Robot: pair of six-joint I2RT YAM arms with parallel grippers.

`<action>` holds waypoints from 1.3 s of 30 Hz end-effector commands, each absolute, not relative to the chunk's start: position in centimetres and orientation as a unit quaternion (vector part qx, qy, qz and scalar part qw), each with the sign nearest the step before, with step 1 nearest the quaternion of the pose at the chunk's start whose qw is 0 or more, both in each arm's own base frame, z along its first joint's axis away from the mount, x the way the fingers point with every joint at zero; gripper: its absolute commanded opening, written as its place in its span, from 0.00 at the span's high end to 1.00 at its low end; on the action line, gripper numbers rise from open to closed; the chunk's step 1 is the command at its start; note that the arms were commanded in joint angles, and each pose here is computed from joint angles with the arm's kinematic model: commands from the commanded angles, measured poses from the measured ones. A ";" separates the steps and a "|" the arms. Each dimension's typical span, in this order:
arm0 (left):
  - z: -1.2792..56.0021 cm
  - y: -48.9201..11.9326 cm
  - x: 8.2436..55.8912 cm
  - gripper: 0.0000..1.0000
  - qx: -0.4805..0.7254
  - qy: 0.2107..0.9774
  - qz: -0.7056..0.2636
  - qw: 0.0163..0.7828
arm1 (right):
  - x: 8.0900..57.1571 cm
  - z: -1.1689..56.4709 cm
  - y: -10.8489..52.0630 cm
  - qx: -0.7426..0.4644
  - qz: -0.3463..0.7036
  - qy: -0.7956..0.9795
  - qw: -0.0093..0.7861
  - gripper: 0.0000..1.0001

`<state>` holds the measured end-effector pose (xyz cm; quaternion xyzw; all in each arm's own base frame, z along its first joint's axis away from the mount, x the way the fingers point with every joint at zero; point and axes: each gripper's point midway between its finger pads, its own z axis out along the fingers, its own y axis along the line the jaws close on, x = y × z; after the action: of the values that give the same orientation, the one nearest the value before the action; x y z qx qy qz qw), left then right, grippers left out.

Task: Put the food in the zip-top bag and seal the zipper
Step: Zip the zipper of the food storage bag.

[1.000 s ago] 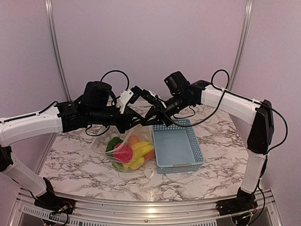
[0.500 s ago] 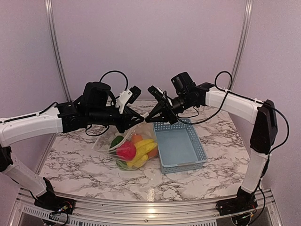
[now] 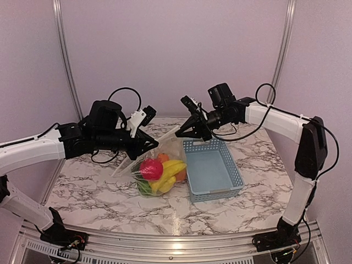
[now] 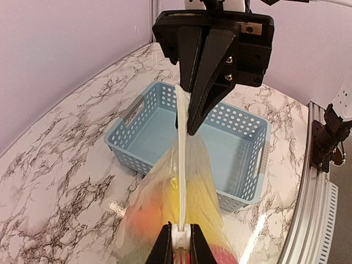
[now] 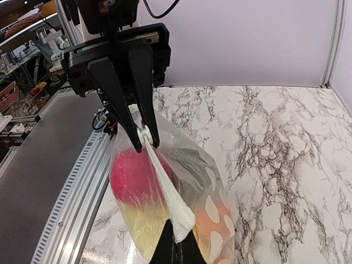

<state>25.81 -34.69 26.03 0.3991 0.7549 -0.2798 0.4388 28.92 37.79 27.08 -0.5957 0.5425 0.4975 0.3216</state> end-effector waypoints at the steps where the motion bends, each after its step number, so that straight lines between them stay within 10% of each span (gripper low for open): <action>1: 23.4 -31.0 24.7 1.00 0.393 0.794 -0.235 0.399 | 32.4 29.1 34.6 -0.571 0.466 0.564 0.372 1.00; 39: 20.3 -23.0 22.5 1.00 0.341 0.843 -0.148 0.389 | 37.6 27.3 31.7 -0.528 0.454 0.605 0.386 1.00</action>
<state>23.18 -25.83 22.53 0.3449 0.8152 -0.1945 0.4226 34.38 33.19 26.44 -0.5397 0.5930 0.4853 0.3487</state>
